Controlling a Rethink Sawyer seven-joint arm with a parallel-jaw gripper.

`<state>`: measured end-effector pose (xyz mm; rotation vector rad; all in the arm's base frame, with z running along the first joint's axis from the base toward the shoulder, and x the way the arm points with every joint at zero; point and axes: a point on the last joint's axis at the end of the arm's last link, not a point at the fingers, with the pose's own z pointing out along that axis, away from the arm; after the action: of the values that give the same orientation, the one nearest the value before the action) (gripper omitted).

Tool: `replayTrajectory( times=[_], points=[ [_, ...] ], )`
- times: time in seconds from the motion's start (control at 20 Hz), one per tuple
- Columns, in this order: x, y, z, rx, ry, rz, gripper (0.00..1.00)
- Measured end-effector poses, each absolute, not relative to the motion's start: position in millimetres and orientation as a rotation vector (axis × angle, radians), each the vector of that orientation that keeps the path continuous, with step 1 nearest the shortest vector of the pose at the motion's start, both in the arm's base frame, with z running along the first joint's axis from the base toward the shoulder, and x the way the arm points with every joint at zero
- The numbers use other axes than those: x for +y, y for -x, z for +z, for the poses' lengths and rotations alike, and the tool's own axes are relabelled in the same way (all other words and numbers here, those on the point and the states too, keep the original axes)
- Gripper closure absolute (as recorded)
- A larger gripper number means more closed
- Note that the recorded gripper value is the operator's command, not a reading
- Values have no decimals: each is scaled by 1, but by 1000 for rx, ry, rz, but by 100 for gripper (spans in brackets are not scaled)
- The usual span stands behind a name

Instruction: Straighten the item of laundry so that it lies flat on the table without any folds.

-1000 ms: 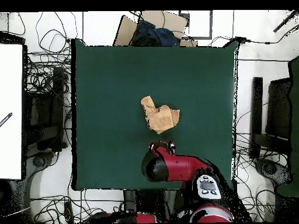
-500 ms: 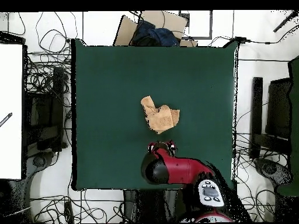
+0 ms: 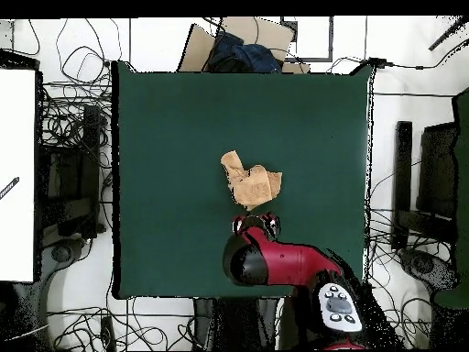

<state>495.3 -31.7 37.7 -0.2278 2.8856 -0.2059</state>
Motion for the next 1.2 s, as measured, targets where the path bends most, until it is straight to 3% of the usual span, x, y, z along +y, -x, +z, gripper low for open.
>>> replayTrajectory(
  times=[1.2],
  points=[
    [-10,-512,24,2884,238,-110,0]
  ],
)
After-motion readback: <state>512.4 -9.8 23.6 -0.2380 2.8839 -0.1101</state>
